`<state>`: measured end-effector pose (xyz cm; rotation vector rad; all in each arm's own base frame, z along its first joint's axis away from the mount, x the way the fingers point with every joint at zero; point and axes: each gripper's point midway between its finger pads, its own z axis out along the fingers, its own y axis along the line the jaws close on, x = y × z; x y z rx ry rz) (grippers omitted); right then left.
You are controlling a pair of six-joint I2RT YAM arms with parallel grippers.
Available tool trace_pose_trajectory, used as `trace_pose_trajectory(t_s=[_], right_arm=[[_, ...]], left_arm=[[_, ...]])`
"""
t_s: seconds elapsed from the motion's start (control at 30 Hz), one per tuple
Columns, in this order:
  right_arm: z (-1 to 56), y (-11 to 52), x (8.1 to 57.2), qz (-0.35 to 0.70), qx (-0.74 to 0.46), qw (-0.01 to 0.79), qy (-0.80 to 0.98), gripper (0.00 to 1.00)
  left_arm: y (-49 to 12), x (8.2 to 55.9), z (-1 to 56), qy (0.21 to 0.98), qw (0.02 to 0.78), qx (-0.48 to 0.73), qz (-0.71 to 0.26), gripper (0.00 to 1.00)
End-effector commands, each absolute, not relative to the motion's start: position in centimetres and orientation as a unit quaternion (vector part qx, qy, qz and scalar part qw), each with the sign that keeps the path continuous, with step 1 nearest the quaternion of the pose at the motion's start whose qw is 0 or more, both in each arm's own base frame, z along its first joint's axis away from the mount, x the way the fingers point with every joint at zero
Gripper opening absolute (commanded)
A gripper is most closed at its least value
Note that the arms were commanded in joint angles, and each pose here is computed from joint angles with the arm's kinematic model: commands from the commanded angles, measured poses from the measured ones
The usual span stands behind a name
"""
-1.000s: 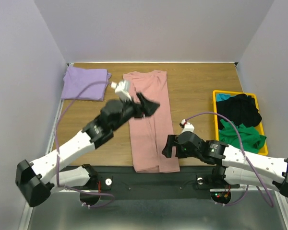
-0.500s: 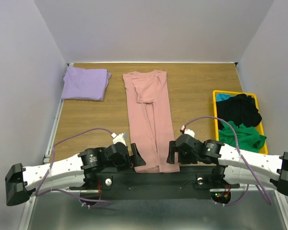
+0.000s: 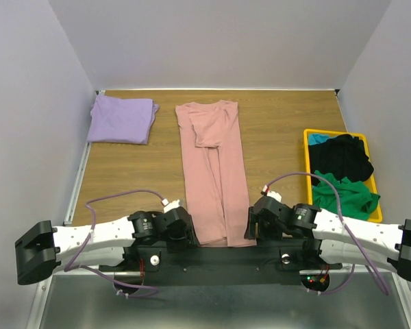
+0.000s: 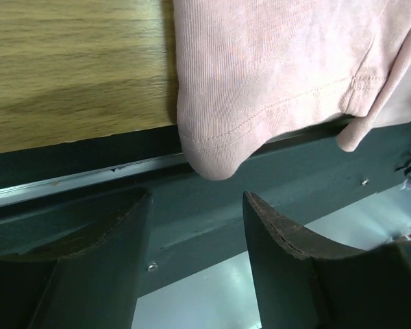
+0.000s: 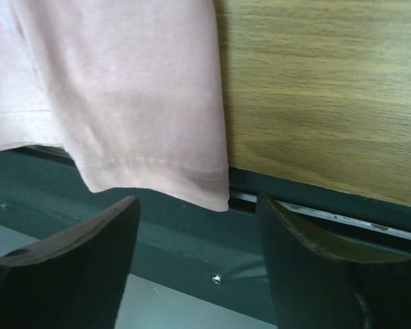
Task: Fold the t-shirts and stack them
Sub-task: Fold the tshirt
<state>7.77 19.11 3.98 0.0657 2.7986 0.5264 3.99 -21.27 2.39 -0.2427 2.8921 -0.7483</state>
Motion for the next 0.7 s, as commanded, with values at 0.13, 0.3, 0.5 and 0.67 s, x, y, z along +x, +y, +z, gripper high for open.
trace_pose_trajectory(t_s=[0.13, 0.3, 0.5, 0.67], right_arm=[[2.9, 20.0, 6.9, 0.198, 0.010, 0.117, 0.973, 0.66], [2.4, 20.0, 6.6, 0.198, 0.002, 0.107, 0.974, 0.57], [2.1, 20.5, 7.5, 0.196, 0.008, 0.124, 0.973, 0.34], [3.2, 21.5, 9.6, 0.193, 0.012, 0.168, 0.967, 0.00]], left_arm=[[-22.3, 5.1, 1.5, 0.961, 0.094, -0.079, -0.247, 0.56], [-22.1, 5.8, 0.8, 0.965, 0.109, -0.081, -0.226, 0.32], [-21.5, 6.8, 1.2, 0.964, 0.137, -0.093, -0.209, 0.00], [-23.0, 7.3, 3.5, 0.951, 0.151, -0.077, -0.259, 0.00]])
